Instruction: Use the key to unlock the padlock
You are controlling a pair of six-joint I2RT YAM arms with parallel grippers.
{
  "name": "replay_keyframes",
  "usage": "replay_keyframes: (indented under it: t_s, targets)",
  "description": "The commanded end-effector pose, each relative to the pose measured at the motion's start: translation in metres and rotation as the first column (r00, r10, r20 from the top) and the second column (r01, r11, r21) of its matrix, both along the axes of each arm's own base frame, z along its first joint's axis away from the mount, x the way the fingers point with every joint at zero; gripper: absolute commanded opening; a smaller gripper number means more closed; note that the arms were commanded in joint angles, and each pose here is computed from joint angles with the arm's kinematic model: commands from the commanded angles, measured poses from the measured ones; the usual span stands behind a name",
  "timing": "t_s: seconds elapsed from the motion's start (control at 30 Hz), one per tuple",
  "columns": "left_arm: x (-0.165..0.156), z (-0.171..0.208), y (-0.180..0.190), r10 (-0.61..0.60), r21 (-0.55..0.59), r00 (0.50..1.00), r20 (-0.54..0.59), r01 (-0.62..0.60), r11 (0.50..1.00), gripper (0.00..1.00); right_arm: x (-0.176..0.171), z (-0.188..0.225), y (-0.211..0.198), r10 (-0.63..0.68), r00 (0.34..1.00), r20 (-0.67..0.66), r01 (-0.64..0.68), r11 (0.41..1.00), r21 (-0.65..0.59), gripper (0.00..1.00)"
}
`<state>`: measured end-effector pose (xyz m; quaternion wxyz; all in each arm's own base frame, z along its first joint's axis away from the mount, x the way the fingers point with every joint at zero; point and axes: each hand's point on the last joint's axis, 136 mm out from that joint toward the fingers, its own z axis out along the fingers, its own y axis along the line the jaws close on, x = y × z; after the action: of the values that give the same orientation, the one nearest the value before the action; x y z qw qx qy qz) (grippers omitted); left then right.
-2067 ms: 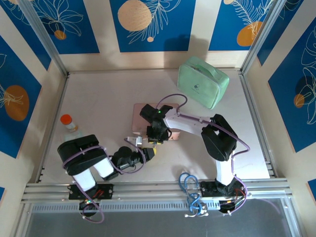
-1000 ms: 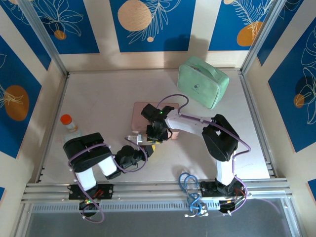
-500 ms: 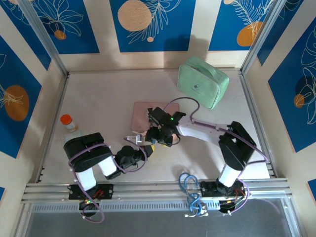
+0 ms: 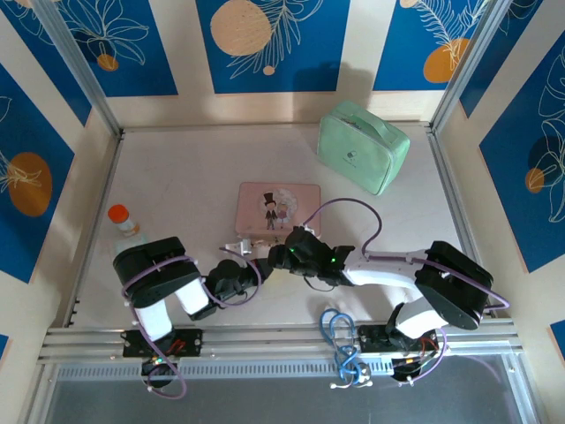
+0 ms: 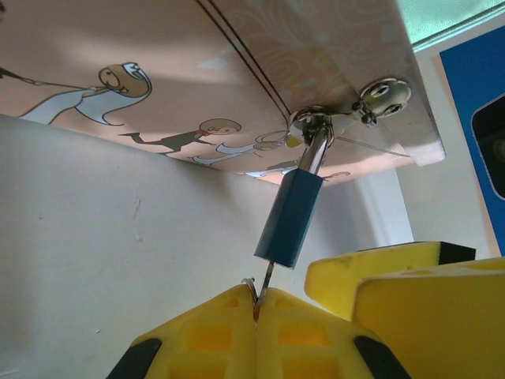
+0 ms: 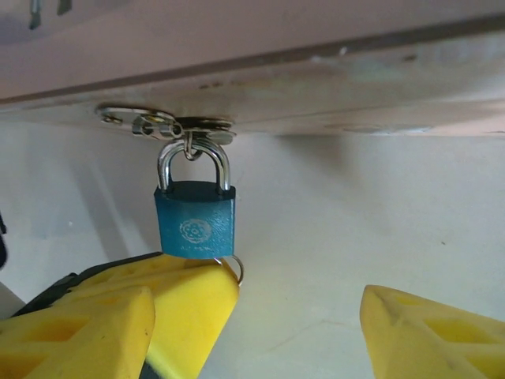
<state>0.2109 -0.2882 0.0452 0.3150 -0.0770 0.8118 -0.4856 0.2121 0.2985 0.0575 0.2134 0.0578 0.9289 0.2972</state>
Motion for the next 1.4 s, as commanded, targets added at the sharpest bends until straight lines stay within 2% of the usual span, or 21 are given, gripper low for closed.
replay_keyframes:
  t_s: [0.0,0.13,0.33,0.53,0.8,0.97,1.1,1.37]
  targets:
    - [-0.002,0.037,-0.019,-0.05,-0.129,0.998,0.048,0.056,0.99,0.0,0.023,0.039,0.029,-0.03,0.992,0.125,0.007,0.984,0.179,0.7]
    - [-0.004,0.041,-0.024,-0.068,-0.148,0.997,0.042,0.074,0.986,0.0,0.026,0.042,0.034,-0.029,0.989,0.144,-0.001,0.979,0.204,0.67]
    - [-0.005,0.042,-0.026,-0.081,-0.156,0.996,0.037,0.086,0.984,0.0,0.026,0.045,0.032,-0.075,0.984,0.16,0.04,0.977,0.208,0.68]
    - [-0.005,0.039,-0.024,-0.073,-0.148,0.997,0.033,0.077,0.986,0.0,0.026,0.031,0.005,-0.162,0.982,0.1,0.156,0.986,0.066,0.64]
    - [-0.004,0.044,-0.026,-0.077,-0.163,0.996,0.037,0.082,0.983,0.0,0.023,0.02,-0.006,-0.16,0.987,0.009,0.16,0.987,-0.01,0.57]
    - [-0.003,0.047,-0.029,-0.078,-0.18,0.996,0.032,0.083,0.98,0.0,0.022,0.021,-0.005,-0.165,0.986,0.005,0.165,0.986,0.024,0.57]
    - [-0.003,0.051,-0.031,-0.077,-0.199,0.997,0.026,0.08,0.977,0.0,0.024,0.025,0.002,-0.148,0.989,0.009,0.148,0.987,0.059,0.52]
    - [0.0,0.054,-0.032,-0.067,-0.212,0.998,0.022,0.07,0.975,0.0,0.019,0.028,0.003,-0.16,0.987,-0.006,0.161,0.986,0.043,0.48]
